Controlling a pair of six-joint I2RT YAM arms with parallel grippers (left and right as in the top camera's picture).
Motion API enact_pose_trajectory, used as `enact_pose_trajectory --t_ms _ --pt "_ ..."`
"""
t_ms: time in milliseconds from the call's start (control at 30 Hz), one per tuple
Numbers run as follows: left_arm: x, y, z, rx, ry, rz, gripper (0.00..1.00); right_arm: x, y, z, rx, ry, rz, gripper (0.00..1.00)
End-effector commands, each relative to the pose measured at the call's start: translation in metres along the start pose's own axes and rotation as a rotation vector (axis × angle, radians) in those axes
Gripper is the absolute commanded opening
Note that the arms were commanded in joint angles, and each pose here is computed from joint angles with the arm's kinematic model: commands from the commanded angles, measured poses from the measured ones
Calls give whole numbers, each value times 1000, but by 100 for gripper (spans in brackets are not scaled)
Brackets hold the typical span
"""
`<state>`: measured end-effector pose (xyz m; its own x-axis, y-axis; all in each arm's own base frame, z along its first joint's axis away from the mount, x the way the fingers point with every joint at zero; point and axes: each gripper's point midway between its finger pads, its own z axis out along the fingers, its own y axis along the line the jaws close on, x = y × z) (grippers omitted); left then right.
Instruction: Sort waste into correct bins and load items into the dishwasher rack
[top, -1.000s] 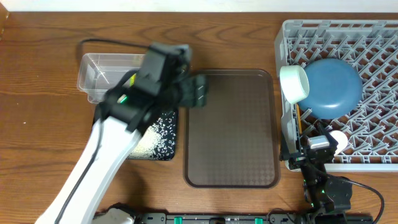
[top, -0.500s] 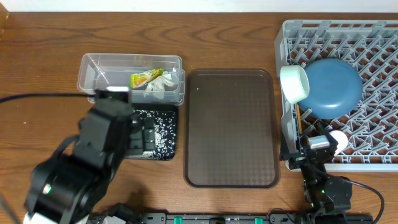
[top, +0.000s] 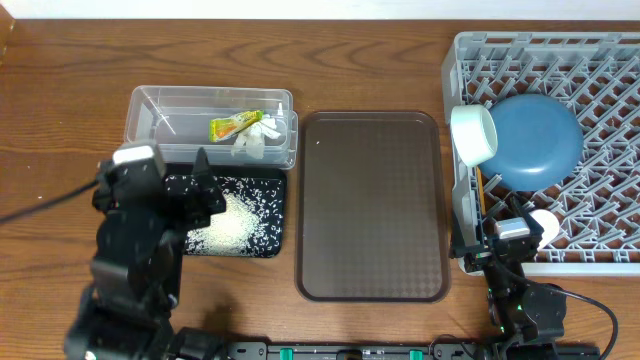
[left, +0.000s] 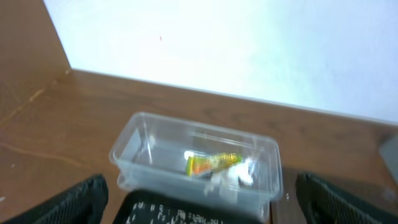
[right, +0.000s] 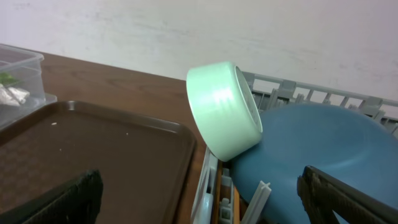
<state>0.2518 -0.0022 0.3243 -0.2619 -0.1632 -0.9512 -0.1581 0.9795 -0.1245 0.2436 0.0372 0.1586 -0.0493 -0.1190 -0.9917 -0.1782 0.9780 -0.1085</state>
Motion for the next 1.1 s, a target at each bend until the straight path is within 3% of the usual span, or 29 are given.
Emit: enact_pose_trajectory --t_ms 0,533,1067 --pt "19 6 -2 37 -48 -11 98 1 -4 0 17 0 -3 99" --pt "133 36 20 42 -177 -64 98 1 -4 0 17 0 -3 99" --pt "167 31 43 69 -175 -62 98 1 -4 0 17 0 -3 99"
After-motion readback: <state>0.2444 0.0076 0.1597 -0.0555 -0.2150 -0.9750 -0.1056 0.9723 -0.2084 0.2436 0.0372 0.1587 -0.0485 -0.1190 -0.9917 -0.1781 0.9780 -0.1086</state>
